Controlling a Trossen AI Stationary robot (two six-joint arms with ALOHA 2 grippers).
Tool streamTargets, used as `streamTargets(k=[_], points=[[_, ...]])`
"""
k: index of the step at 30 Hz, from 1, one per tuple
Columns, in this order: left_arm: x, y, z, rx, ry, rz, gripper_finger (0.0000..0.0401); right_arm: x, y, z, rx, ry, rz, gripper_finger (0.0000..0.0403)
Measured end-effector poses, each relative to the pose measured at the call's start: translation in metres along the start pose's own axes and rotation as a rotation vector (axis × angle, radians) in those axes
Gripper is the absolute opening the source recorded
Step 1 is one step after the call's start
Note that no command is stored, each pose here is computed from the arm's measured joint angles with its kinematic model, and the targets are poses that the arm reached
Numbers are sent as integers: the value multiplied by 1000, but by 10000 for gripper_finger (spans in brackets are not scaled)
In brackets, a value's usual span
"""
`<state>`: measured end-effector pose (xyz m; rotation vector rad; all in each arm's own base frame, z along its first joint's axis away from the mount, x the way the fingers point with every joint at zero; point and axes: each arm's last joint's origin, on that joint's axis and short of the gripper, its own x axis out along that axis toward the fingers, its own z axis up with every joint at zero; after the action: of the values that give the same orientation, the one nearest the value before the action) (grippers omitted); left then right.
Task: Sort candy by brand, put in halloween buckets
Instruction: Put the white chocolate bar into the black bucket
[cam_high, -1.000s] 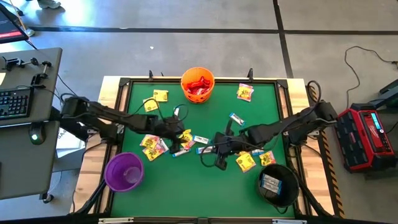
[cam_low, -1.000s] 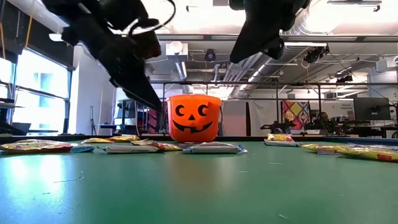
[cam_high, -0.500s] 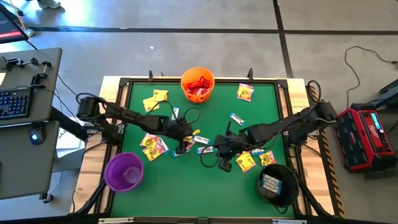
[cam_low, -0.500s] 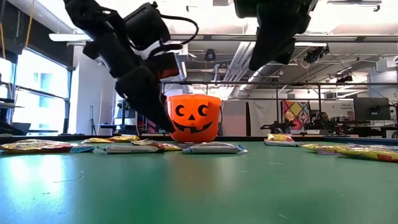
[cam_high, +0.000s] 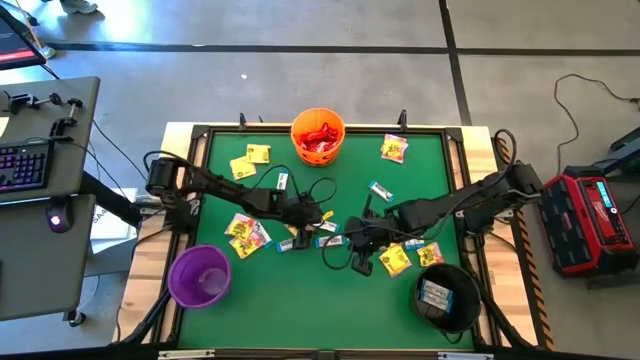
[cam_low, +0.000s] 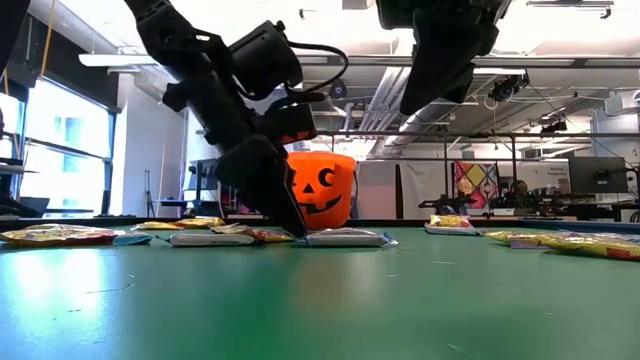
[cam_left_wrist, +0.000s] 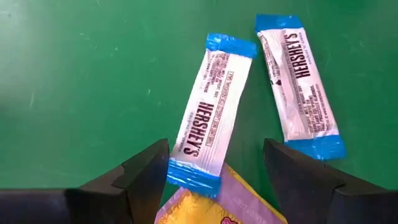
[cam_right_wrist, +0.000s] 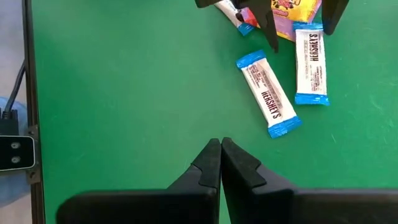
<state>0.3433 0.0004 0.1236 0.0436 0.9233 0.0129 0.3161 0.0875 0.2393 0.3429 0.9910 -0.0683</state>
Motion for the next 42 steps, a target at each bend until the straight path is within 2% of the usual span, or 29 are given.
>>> streamTargets(k=[4,7,22,29,36,42], points=[[2,0,-2,1,26,-1,240,0,0,0,-8,3,-8,0],[2,0,-4,0,48,-5,212,0,-1,-1,-14,6,-11,0],[-1,-1,-5,-36,74,-30,9,0,-1,-1,-54,12,-14,0],[-9,0,3,-32,57,-21,1,0,-2,-3,-63,31,-25,0],[-22,1,24,25,10,-23,0,0,-3,-4,-61,37,-42,0],[-31,3,35,50,28,-46,1,0,-3,-4,-61,37,-45,0]])
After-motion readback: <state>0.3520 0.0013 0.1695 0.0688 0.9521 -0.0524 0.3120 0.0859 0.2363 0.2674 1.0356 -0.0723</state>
